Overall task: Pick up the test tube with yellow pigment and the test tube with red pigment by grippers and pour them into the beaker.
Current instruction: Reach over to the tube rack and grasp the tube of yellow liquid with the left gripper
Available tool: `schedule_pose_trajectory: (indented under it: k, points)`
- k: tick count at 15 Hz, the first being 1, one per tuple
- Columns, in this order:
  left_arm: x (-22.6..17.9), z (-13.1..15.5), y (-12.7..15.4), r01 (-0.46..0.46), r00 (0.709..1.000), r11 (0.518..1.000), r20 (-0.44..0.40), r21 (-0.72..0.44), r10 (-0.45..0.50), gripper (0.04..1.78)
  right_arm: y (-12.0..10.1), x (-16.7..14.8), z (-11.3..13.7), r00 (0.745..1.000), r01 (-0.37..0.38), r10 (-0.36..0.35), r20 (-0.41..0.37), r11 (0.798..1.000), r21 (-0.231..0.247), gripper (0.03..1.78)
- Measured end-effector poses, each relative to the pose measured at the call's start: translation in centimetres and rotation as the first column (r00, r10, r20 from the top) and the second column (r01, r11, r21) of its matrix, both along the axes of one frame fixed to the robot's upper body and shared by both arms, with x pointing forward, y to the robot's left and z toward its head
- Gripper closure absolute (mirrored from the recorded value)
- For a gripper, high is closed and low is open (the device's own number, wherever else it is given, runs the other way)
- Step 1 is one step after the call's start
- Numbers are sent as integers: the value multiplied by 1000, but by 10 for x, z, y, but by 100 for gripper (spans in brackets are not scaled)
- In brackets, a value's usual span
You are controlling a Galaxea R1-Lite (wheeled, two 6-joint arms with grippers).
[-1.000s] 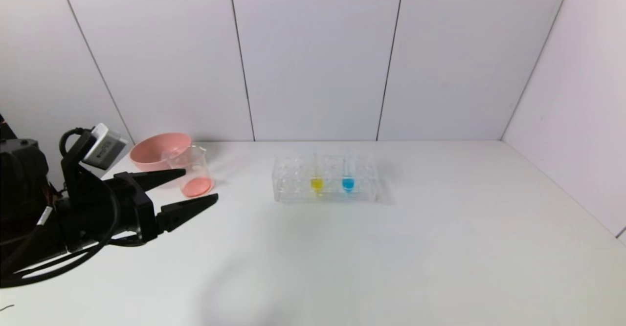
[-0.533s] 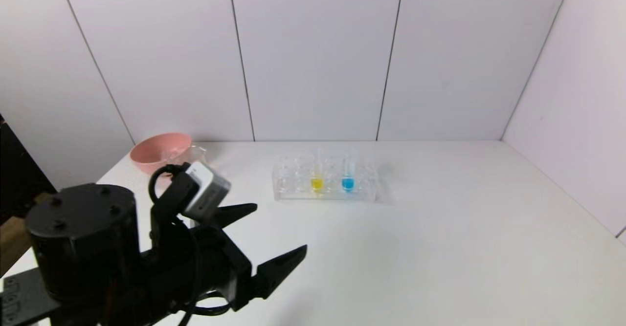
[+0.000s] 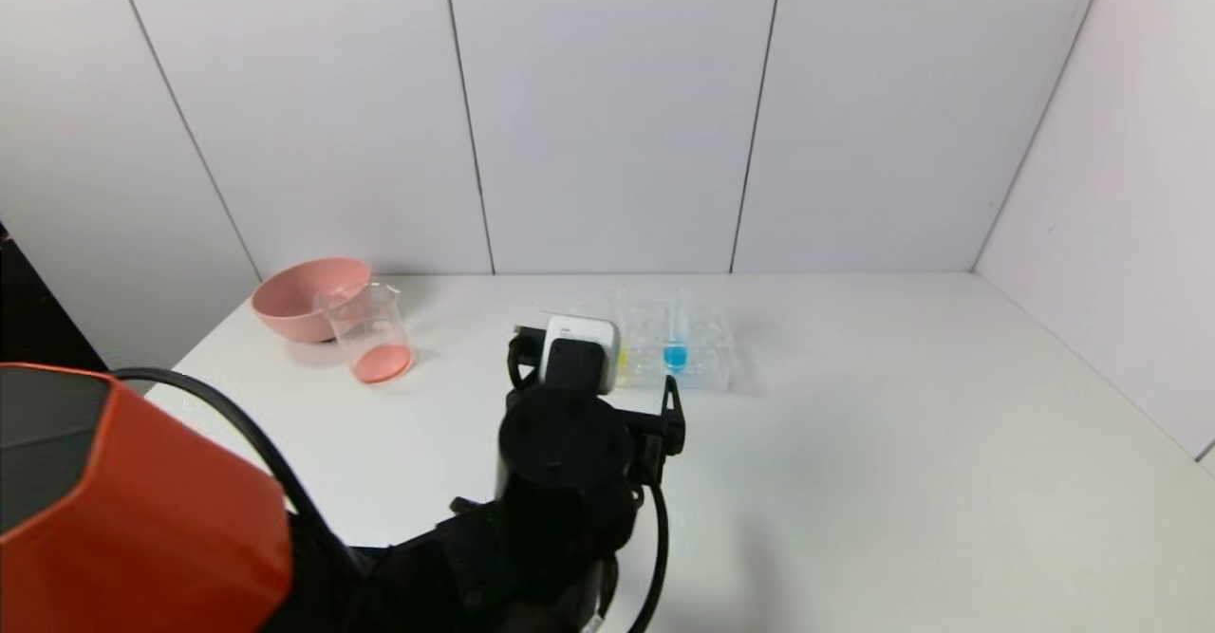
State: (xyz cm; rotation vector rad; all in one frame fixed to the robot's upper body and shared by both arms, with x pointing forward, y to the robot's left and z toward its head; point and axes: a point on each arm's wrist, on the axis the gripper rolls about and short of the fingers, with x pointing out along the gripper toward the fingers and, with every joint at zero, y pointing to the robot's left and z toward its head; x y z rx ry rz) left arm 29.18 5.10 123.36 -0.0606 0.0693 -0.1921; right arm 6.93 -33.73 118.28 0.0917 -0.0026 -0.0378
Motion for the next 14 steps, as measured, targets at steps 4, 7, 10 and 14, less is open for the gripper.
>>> schedule_pose_trajectory:
  k: [4,7,10,14]
  points:
    - [18,-16,-21,-54,999,998,2,14,54,6,0,0,0,1000,0,0,0,1000,0,10]
    - [40,-20,-23,-88,996,995,15,37,87,6,0,0,0,1000,0,0,0,1000,0,10]
    - [63,-21,-20,-84,996,996,24,22,83,6,0,0,0,1000,0,0,0,1000,0,10]
    - [92,-18,-17,-47,998,999,46,-14,48,6,0,0,0,1000,0,0,0,1000,0,10]
